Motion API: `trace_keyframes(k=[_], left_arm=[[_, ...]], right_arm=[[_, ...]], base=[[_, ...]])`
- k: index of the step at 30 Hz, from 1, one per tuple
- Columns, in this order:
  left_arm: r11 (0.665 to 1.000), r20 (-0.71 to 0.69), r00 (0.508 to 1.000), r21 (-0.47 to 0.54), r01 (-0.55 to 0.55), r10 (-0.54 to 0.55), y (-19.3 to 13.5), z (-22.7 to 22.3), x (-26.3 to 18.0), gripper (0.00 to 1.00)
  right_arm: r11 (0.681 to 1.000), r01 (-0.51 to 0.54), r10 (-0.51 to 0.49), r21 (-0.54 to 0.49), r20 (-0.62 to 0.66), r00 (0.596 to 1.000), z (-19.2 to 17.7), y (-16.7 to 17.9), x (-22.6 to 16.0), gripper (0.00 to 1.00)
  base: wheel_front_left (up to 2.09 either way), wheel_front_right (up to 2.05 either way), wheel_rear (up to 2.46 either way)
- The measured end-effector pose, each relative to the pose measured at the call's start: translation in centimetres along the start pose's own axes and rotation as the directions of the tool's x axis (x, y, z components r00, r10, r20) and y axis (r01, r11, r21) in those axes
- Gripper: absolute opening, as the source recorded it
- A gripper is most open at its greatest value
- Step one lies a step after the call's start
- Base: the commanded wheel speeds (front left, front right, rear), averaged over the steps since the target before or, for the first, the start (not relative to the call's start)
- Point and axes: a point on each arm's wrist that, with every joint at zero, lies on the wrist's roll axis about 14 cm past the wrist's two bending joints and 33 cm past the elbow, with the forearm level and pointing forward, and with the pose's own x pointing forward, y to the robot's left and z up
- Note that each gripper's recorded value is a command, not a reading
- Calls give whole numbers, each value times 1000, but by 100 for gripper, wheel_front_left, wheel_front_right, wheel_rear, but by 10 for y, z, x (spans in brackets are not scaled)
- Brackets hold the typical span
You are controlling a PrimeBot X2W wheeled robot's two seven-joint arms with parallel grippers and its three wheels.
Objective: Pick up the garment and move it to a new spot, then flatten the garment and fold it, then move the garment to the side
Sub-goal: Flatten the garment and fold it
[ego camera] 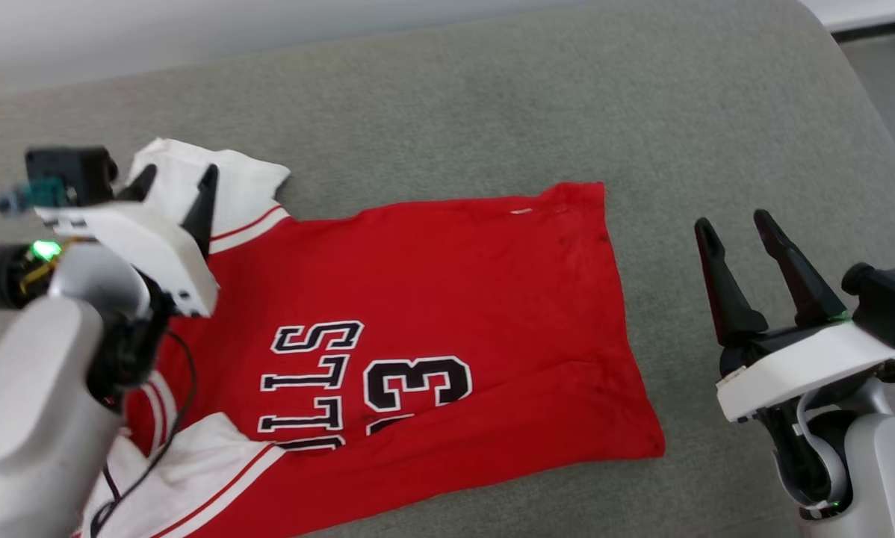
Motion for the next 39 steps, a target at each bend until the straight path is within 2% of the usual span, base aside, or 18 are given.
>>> trace_keyframes(k=[5,10,18,23,24,25,26,31,36,39], left_arm=[[999,-200,979,12,34,-31,14,-17,40,100],[1000,-348,937,22,2,6,41,-24,71,100],[999,-572,819,29,-41,50,73,-66,100,100],[998,-645,762,14,-67,61,84,-86,111,100],[998,-655,753,0,-69,52,83,-89,112,97],[997,-664,747,-14,-70,43,81,-92,113,46],[997,-667,745,-29,-74,36,81,-93,113,0],[994,-658,753,-63,-88,25,78,-94,109,0],[994,-600,800,-64,-87,31,74,-84,105,0],[995,-552,833,-64,-73,26,68,-76,101,0]], right_arm=[[1000,16,-16,12,-13,1000,-8,-3,3,100],[999,33,-32,36,-30,999,-19,-7,9,100],[996,72,-67,58,-91,994,-50,-17,17,100],[993,100,-91,64,-132,987,-68,-25,18,100],[992,107,-98,64,-136,986,-71,-28,18,100],[992,111,-101,67,-142,985,-73,-29,18,100],[991,113,-103,68,-144,984,-74,-30,19,100],[991,101,-89,85,-142,986,-72,-32,27,100],[989,78,-57,122,-168,984,-69,-33,40,100],[988,64,-31,142,-228,973,-73,-36,52,100]], base=[[0,0,0],[0,0,0],[0,0,0],[0,0,0],[0,0,0],[0,0,0],[0,0,0],[0,0,0],[0,0,0],[0,0,0]])
